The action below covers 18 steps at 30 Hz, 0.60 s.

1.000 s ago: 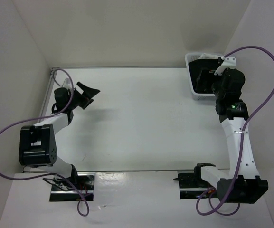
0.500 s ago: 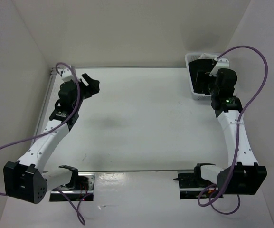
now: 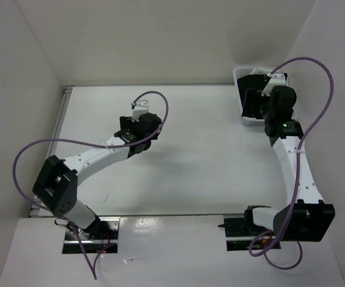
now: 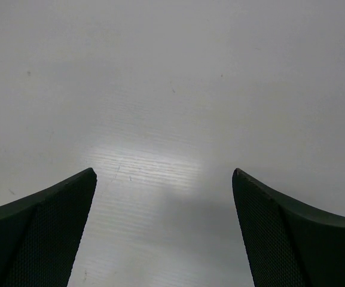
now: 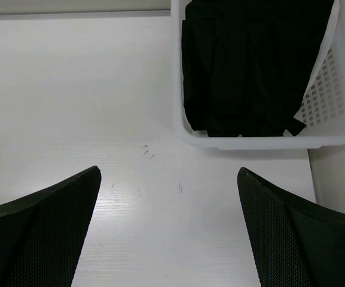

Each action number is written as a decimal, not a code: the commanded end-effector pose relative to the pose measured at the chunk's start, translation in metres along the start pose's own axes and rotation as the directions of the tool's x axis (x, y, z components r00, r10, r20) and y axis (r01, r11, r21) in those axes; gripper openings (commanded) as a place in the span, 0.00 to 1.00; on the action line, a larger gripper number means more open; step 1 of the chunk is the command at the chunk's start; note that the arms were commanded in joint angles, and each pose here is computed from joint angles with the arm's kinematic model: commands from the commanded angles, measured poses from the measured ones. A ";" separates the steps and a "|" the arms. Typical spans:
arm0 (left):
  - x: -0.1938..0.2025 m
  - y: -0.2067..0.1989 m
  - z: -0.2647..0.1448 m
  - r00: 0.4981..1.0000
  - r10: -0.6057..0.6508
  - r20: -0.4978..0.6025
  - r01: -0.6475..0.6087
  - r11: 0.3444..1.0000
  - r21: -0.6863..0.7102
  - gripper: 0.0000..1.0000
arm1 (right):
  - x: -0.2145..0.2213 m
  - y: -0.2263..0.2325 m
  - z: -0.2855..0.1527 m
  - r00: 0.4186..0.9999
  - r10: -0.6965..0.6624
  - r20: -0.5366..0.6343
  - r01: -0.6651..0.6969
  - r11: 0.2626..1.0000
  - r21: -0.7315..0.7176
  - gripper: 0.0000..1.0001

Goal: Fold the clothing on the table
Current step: Grab the skirt from the pile

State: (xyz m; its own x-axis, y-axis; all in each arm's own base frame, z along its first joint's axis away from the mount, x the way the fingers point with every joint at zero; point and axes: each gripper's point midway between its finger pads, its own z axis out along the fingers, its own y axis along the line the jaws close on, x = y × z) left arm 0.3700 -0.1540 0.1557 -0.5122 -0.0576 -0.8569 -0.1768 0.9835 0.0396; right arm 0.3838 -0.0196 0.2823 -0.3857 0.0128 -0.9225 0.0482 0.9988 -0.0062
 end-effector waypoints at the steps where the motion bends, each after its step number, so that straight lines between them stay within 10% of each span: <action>1: -0.019 0.007 -0.024 0.990 0.074 0.119 -0.043 0.969 -0.245 1.00 | -0.021 0.002 -0.003 0.997 0.005 0.074 -0.005 1.000 -0.009 0.99; 5: -0.013 0.006 -0.039 0.968 0.018 0.250 0.078 0.927 -0.367 1.00 | -0.017 -0.001 -0.001 0.998 -0.027 0.051 0.027 1.000 0.002 0.99; 18: -0.040 -0.018 -0.030 0.993 -0.082 0.089 0.078 0.996 0.046 1.00 | 0.014 -0.042 0.087 0.986 -0.027 -0.165 0.035 0.999 0.041 0.99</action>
State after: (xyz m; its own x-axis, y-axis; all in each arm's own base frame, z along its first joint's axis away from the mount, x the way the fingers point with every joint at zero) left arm 0.3535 -0.1749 0.1761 -0.4541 -0.0675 -0.8884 -0.2592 0.9640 0.0593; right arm 0.4475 -0.0465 0.2262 -0.5445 -0.0068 -0.8388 0.0534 0.9977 -0.0428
